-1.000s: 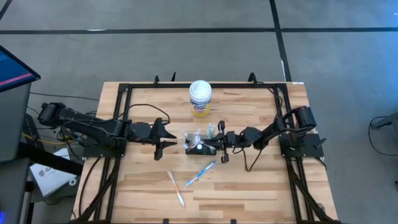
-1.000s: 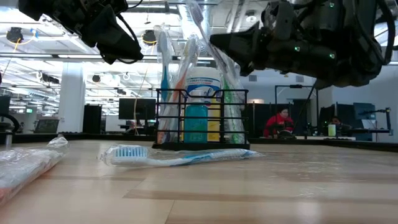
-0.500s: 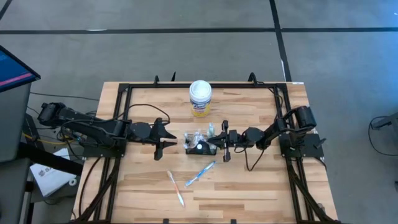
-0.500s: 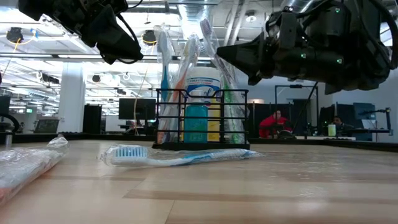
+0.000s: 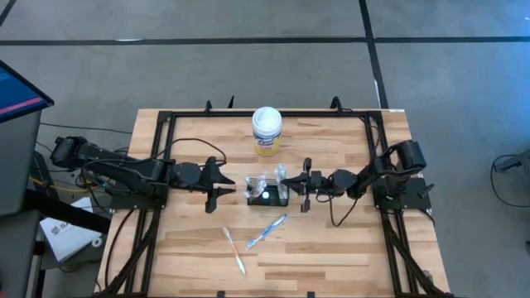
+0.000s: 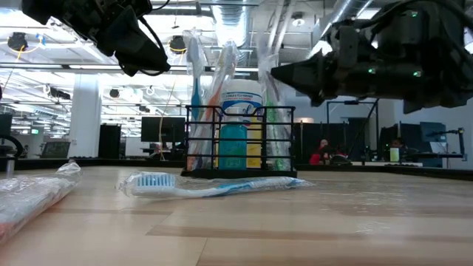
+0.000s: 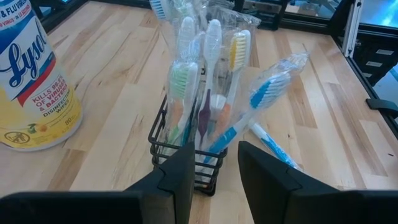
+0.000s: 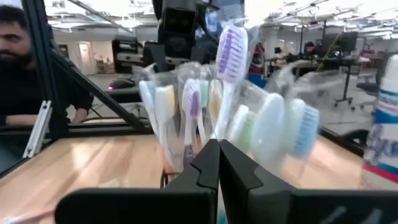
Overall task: Pick & Place toothbrushing station
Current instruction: Put the violet toothbrush into the black mesh organizer, then put the blue toothbrush into the black mesh organizer
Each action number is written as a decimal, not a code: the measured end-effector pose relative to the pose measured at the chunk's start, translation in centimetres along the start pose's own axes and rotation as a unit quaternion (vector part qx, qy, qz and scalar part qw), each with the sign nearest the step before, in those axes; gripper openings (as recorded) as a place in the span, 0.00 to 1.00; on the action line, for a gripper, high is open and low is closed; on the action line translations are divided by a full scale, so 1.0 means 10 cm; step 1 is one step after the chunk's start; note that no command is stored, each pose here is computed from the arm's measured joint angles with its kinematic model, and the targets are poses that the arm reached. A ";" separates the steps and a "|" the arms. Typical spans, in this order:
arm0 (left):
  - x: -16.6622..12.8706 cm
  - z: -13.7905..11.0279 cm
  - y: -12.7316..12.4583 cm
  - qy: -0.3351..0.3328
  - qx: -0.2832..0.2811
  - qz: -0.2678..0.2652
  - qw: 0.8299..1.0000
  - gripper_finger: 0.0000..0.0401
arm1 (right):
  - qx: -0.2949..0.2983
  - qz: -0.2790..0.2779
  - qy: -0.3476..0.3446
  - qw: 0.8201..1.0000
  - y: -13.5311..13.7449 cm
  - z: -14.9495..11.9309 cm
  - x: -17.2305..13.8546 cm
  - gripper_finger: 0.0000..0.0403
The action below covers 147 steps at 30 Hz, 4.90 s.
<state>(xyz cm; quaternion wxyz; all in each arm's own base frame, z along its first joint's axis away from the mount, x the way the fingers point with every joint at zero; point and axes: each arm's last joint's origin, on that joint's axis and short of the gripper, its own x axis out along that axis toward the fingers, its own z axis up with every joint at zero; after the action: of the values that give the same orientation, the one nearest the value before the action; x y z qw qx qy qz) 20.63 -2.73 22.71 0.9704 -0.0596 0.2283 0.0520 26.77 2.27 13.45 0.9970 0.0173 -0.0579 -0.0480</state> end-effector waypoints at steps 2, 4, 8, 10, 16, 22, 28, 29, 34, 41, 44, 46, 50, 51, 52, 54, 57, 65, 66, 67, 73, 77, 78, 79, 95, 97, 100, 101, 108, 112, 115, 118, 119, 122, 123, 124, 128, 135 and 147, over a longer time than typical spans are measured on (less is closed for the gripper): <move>0.00 0.00 0.00 0.000 0.000 0.000 1.000 0.29 | 0.002 -0.003 -0.004 1.000 -0.01 0.04 -0.06 0.00; 0.00 0.00 0.00 0.000 0.000 0.000 1.000 0.29 | 0.004 -0.001 -0.010 1.000 -0.01 0.09 -0.12 0.00; 0.00 0.00 0.00 0.000 0.000 0.000 1.000 0.29 | 0.007 0.014 -0.019 1.000 0.05 0.17 -0.23 0.00; 0.00 0.00 0.00 0.000 0.000 0.000 1.000 0.29 | 0.007 0.011 -0.008 1.000 0.08 0.16 -0.25 0.00; 0.00 0.00 0.00 -0.001 0.000 0.000 1.000 0.29 | 0.016 0.004 0.025 1.000 0.14 0.05 -0.23 0.00; 0.00 0.00 0.00 -0.001 0.000 0.000 1.000 0.29 | 0.049 0.004 0.075 0.996 0.16 -0.06 -0.24 0.00; 0.00 0.00 0.00 -0.001 0.000 -0.001 1.000 0.29 | 0.062 0.010 0.078 0.995 0.20 -0.06 -0.25 0.00; 0.00 0.00 0.00 0.000 0.000 0.000 1.000 0.29 | 0.061 0.013 0.072 0.995 0.21 -0.04 -0.25 0.00; 0.00 0.00 0.00 0.000 0.000 -0.001 1.000 0.29 | 0.063 0.014 0.078 0.995 0.21 -0.02 -0.26 0.00; 0.00 0.00 0.00 0.000 0.000 -0.001 1.000 0.29 | 0.065 0.014 0.075 0.995 0.21 -0.02 -0.26 0.00; 0.00 0.00 0.00 0.000 0.000 -0.002 1.000 0.29 | 0.064 0.015 0.075 0.995 0.22 -0.01 -0.26 0.00; 0.00 0.00 0.00 0.000 0.000 -0.002 1.000 0.29 | 0.064 0.014 0.074 0.995 0.22 -0.01 -0.26 0.01; 0.00 0.00 0.00 0.000 0.000 -0.002 1.000 0.29 | 0.062 0.006 0.080 0.995 0.21 -0.03 -0.26 0.10; 0.00 0.00 0.00 0.000 0.000 -0.002 1.000 0.29 | 0.064 0.005 0.081 0.995 0.21 -0.03 -0.26 0.13; 0.00 0.00 0.00 0.000 0.000 -0.002 1.000 0.29 | 0.064 0.005 0.081 0.995 0.21 -0.03 -0.26 0.17; 0.00 0.00 0.00 0.000 0.000 -0.002 1.000 0.29 | 0.060 0.006 0.074 0.995 0.21 -0.01 -0.26 0.23; 0.00 0.00 0.00 0.000 0.000 -0.002 1.000 0.29 | 0.046 0.009 0.050 0.998 0.21 0.03 -0.25 0.30; 0.00 0.00 0.00 0.000 0.000 0.000 1.000 0.29 | 0.056 0.016 0.006 0.998 0.23 0.16 -0.26 0.35; 0.00 0.00 0.00 0.000 0.000 0.000 1.000 0.29 | 0.052 0.019 -0.005 0.998 0.23 0.21 -0.26 0.34; 0.00 0.00 0.00 0.000 0.000 0.000 1.000 0.29 | 0.044 0.022 -0.010 0.999 0.25 0.25 -0.27 0.33; 0.00 0.00 0.00 0.000 0.000 0.000 1.000 0.29 | 0.020 0.057 0.021 0.998 0.41 0.49 -0.34 0.27; 0.00 0.00 0.00 0.000 0.000 0.000 1.000 0.29 | 0.018 0.071 0.077 0.994 0.52 0.63 -0.31 0.23; 0.00 0.00 0.00 0.000 0.000 0.000 1.000 0.29 | 0.017 0.077 0.090 0.993 0.56 0.66 -0.30 0.23; 0.00 0.00 0.00 0.000 0.000 0.000 1.000 0.29 | 0.011 0.083 0.106 0.991 0.60 0.69 -0.29 0.22; 0.00 0.00 0.00 0.000 0.000 0.000 1.000 0.29 | -0.052 0.130 0.256 0.957 1.12 0.74 0.14 0.20; 0.00 0.00 0.00 0.000 0.000 -0.001 1.000 0.29 | -0.061 0.132 0.266 0.953 1.16 0.68 0.19 0.20; 0.00 0.00 0.00 0.000 0.000 -0.001 1.000 0.29 | -0.069 0.131 0.284 0.947 1.22 0.57 0.28 0.20; 0.00 0.00 0.00 0.000 0.000 -0.001 1.000 0.29 | -0.072 0.131 0.290 0.945 1.24 0.53 0.31 0.20; 0.00 0.00 0.00 -0.001 0.000 -0.002 1.000 0.29 | -0.079 0.130 0.308 0.939 1.34 0.36 0.47 0.20; 0.00 0.00 0.00 -0.002 0.000 -0.002 1.000 0.29 | -0.081 0.133 0.315 0.936 1.41 0.27 0.58 0.20; 0.00 0.00 0.00 -0.002 0.000 -0.002 1.000 0.29 | -0.084 0.132 0.322 0.934 1.46 0.23 0.66 0.20; 0.00 0.00 0.00 -0.002 0.000 -0.002 1.000 0.29 | -0.081 0.127 0.328 0.933 1.47 0.19 0.72 0.20; 0.00 0.00 0.00 -0.002 0.000 -0.002 1.000 0.29 | -0.076 0.127 0.327 0.933 1.48 0.18 0.75 0.20; 0.00 0.00 0.00 -0.002 0.000 -0.002 1.000 0.29 | -0.061 0.123 0.334 0.933 1.46 0.19 0.79 0.20; 0.00 0.00 0.00 -0.002 0.000 0.000 1.000 0.29 | -0.052 0.123 0.334 0.933 1.45 0.20 0.81 0.20; 0.00 0.00 0.00 -0.002 0.000 0.000 1.000 0.29 | -0.044 0.123 0.337 0.932 1.43 0.20 0.82 0.20; 0.00 0.01 0.00 -0.003 0.000 -0.001 1.000 0.29 | -0.030 0.115 0.347 0.930 1.39 0.18 0.83 0.20; 0.00 0.01 0.00 -0.003 0.000 -0.001 1.000 0.29 | -0.031 0.117 0.351 0.929 1.40 0.18 0.81 0.20; 0.00 0.00 0.00 -0.002 0.000 -0.001 1.000 0.29 | -0.012 0.125 0.337 0.933 1.47 0.03 0.87 0.20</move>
<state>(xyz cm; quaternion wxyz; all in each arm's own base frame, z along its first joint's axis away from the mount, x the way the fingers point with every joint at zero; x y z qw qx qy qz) 20.64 -2.73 22.75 0.9709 -0.0600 0.2259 0.0513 36.73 16.04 15.30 0.9561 0.0135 0.2802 0.0849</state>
